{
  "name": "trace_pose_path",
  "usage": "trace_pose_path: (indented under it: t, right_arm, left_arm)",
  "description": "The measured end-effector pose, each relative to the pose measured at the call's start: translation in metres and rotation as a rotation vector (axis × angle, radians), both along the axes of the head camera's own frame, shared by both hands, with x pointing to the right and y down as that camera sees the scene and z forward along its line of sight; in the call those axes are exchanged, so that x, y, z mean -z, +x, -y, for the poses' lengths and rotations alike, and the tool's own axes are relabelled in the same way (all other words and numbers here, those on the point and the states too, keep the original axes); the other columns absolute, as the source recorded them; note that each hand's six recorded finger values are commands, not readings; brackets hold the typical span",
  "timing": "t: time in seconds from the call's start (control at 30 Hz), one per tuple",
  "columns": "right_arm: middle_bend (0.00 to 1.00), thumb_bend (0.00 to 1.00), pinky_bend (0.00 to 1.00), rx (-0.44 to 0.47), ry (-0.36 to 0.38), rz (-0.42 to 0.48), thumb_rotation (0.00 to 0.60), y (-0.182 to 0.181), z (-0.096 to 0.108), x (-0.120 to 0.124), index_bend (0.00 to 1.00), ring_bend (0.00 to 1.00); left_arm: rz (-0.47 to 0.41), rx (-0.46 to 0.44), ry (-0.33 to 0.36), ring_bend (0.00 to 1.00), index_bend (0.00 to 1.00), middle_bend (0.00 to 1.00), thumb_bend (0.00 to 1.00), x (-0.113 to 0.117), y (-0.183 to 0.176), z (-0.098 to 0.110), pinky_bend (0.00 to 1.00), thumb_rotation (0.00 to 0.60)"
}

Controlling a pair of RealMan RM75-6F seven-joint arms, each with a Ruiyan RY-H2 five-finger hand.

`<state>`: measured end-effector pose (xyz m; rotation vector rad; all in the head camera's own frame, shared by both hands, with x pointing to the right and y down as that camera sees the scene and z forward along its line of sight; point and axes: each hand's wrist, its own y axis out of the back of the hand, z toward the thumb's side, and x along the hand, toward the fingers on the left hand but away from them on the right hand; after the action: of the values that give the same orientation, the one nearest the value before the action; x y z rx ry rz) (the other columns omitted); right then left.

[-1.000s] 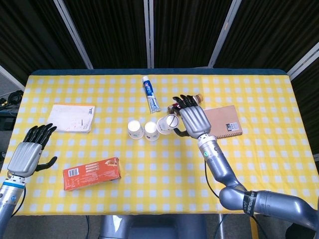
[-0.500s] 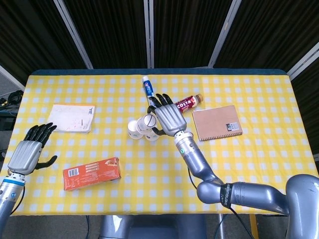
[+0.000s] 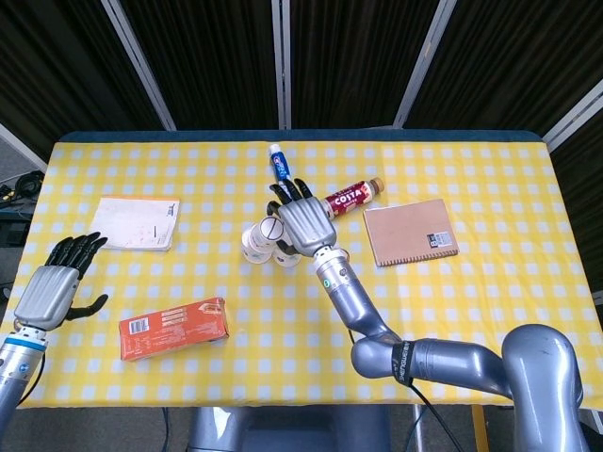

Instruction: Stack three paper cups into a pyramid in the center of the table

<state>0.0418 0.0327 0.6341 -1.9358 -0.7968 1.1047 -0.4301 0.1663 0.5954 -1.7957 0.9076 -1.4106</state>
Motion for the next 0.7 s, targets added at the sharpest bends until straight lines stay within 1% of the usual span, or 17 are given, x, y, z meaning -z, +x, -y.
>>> trace_pose_path:
  t: [0.1,0.17,0.23,0.33,0.4,0.7]
  right_arm:
    - [0.11,0.23,0.0,0.002,0.011,-0.008,0.6,-0.0003,-0.0005,-0.003,0.51,0.0]
    - [0.09,0.22,0.0,0.002,0.007,-0.008,0.6,-0.0012,-0.0023,-0.0051,0.48,0.0]
    - [0.06,0.2,0.0,0.001,0.013,-0.007,0.6,-0.0021,-0.0026,-0.0051,0.44,0.0]
    - [0.01,0.17,0.0,0.0,0.024,-0.008,0.6,-0.0034,-0.0025,-0.0044,0.34,0.0]
    - [0.0,0.16,0.0,0.002,0.029,-0.012,0.6,-0.0035,-0.0031,-0.0047,0.3,0.0]
    - [0.0,0.15,0.0,0.003,0.021,-0.043,0.6,-0.0006,-0.0096,-0.006,0.23,0.0]
  left_arm:
    - [0.001,-0.009,0.001,0.0,0.0,0.0,0.31,0.0003,0.0011,-0.0012,0.0,0.6]
    - [0.001,-0.005,0.0,0.0,0.0,0.0,0.31,0.0,0.0006,-0.0012,0.0,0.6]
    - [0.002,-0.002,0.002,0.0,0.0,0.0,0.31,0.0,0.0002,-0.0009,0.0,0.6]
    - [-0.001,-0.002,0.005,0.0,0.0,0.0,0.31,0.0008,0.0008,-0.0009,0.0,0.6]
    - [-0.002,-0.001,0.007,0.0,0.0,0.0,0.31,0.0015,0.0006,-0.0011,0.0,0.6]
    - [-0.001,0.003,0.01,0.0,0.0,0.0,0.31,0.0028,-0.0001,-0.0019,0.0,0.6]
